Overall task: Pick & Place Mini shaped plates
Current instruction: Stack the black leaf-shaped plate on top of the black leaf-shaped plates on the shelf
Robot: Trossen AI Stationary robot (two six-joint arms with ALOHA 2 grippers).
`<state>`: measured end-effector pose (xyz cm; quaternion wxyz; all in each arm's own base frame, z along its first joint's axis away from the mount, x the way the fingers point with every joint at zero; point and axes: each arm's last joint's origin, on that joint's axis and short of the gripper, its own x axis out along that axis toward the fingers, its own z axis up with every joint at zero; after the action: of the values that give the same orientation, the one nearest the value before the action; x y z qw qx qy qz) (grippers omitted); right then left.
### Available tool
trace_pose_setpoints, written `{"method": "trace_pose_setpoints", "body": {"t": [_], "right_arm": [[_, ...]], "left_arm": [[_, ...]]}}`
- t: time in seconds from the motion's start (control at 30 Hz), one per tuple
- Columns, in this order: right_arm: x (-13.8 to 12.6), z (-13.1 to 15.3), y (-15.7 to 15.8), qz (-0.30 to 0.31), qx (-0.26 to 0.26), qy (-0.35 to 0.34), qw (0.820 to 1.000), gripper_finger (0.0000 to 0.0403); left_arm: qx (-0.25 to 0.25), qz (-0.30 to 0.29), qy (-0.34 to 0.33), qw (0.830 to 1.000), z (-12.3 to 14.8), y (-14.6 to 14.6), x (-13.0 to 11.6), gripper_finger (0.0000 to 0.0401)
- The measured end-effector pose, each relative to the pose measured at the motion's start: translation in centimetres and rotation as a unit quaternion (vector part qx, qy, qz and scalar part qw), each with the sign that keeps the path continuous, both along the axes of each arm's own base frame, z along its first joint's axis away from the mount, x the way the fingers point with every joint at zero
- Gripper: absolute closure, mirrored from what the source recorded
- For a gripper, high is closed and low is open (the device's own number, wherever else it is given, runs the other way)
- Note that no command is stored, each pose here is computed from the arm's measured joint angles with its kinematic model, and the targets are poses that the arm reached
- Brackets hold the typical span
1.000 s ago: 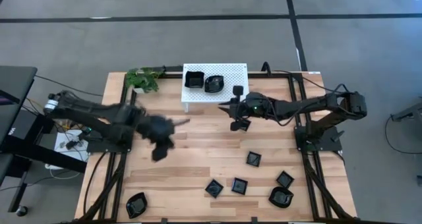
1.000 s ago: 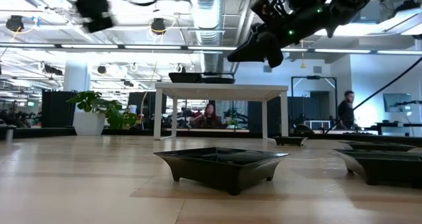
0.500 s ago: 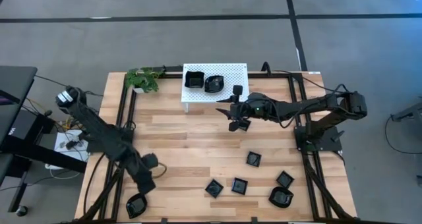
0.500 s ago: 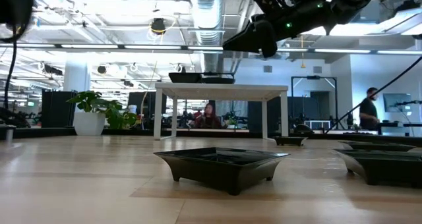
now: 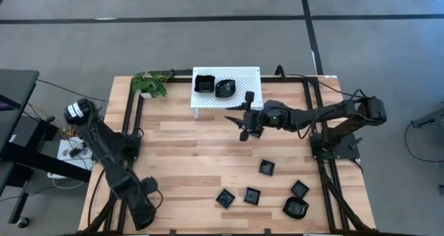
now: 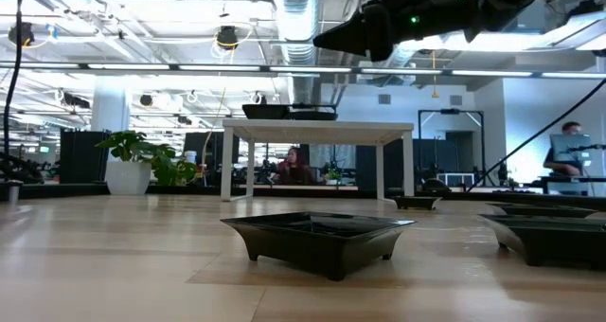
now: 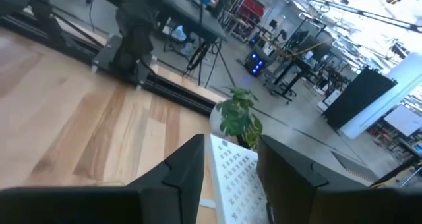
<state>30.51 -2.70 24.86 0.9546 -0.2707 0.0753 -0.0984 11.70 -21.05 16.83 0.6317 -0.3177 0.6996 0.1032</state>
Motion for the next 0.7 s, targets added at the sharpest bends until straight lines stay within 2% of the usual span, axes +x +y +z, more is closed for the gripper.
{"method": "trace_pose_setpoints", "body": {"t": [0.2, 0.33, 0.53, 0.7], "right_arm": [[0.0, 0.0, 0.5, 0.009, 0.0, 0.0, 1.0, 0.0264], [0.1, 0.1, 0.9, 0.015, 0.0, -0.005, 1.0, 0.0266], [0.1, 0.2, 1.5, 0.024, -0.001, -0.011, 1.0, 0.0262], [0.1, 0.2, 1.8, 0.029, -0.001, -0.013, 0.999, 0.0262]], "left_arm": [[0.007, 0.006, 0.009, 1.0, -0.6, -0.8, -0.8, 0.0304], [0.013, 0.008, -0.008, 1.0, -1.2, -1.3, -0.7, 0.0304], [0.025, 0.002, 0.003, 1.0, -2.2, -1.7, -0.7, 0.0304], [0.011, -0.001, 0.006, 1.0, -1.8, -1.7, -0.8, 0.0304]]}}
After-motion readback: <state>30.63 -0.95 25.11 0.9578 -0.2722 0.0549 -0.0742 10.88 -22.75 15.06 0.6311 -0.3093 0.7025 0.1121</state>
